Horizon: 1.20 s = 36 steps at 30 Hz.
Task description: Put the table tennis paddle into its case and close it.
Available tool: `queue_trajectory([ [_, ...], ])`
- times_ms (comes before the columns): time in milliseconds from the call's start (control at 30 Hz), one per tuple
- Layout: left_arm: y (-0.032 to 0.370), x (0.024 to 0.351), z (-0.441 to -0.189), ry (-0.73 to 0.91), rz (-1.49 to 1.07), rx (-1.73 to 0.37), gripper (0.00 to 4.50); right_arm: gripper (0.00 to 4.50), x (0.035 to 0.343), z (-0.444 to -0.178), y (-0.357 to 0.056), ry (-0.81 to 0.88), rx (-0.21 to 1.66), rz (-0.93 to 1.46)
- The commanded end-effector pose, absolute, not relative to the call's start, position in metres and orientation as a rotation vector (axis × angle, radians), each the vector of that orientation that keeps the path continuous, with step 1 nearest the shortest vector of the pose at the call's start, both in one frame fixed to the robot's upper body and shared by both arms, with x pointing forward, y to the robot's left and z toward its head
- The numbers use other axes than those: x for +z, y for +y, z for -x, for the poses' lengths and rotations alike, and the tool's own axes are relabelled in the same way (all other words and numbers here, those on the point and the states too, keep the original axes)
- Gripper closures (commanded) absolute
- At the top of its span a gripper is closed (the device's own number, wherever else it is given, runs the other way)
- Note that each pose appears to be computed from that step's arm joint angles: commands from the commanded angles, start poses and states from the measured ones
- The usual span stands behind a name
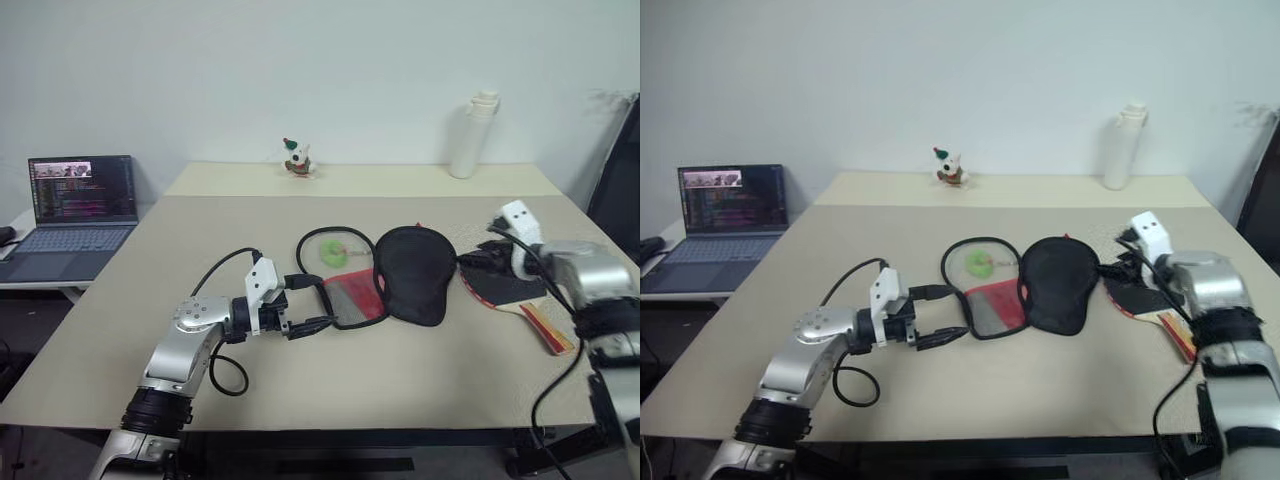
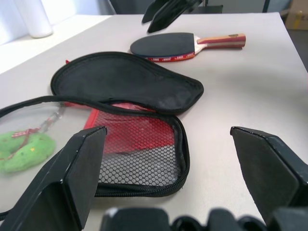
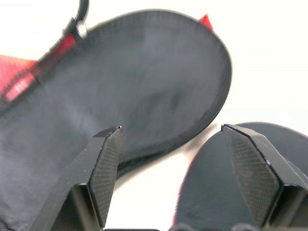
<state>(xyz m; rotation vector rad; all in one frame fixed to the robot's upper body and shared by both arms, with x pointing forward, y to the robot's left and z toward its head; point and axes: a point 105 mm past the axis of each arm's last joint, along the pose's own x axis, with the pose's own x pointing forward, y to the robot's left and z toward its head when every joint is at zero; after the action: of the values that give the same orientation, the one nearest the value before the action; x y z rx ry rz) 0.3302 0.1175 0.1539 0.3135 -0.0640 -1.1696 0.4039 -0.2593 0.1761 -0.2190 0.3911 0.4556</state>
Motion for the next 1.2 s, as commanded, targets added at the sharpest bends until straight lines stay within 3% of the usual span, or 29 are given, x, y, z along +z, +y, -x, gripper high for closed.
queue_trajectory([
  [33, 0.11, 0.171, -0.328, -0.127, -0.331, -1.204, 0.0, 0.02, 0.181, -0.385, -0.285, 0.368, 0.386, 0.228],
  [300, 0.099, 0.178, -0.332, -0.148, -0.331, -1.246, 0.0, 0.02, 0.161, -0.345, -0.307, 0.401, 0.286, 0.149],
  [433, 0.095, 0.178, -0.332, -0.151, -0.329, -1.264, 0.0, 0.02, 0.15, -0.331, -0.29, 0.387, 0.292, 0.04],
  [500, 0.093, 0.178, -0.333, -0.15, -0.328, -1.269, 0.0, 0.02, 0.141, -0.327, -0.262, 0.372, 0.331, -0.056],
  [733, 0.104, 0.178, -0.339, -0.132, -0.35, -1.244, 0.0, 0.02, 0.124, -0.344, -0.216, 0.336, 0.298, -0.123],
  [1167, 0.117, 0.175, -0.337, -0.114, -0.353, -1.199, 0.0, 0.02, 0.107, -0.361, -0.179, 0.335, 0.312, -0.082],
  [1200, 0.118, 0.174, -0.336, -0.112, -0.353, -1.197, 0.0, 0.2, 0.107, -0.36, -0.173, 0.332, 0.327, -0.082],
])
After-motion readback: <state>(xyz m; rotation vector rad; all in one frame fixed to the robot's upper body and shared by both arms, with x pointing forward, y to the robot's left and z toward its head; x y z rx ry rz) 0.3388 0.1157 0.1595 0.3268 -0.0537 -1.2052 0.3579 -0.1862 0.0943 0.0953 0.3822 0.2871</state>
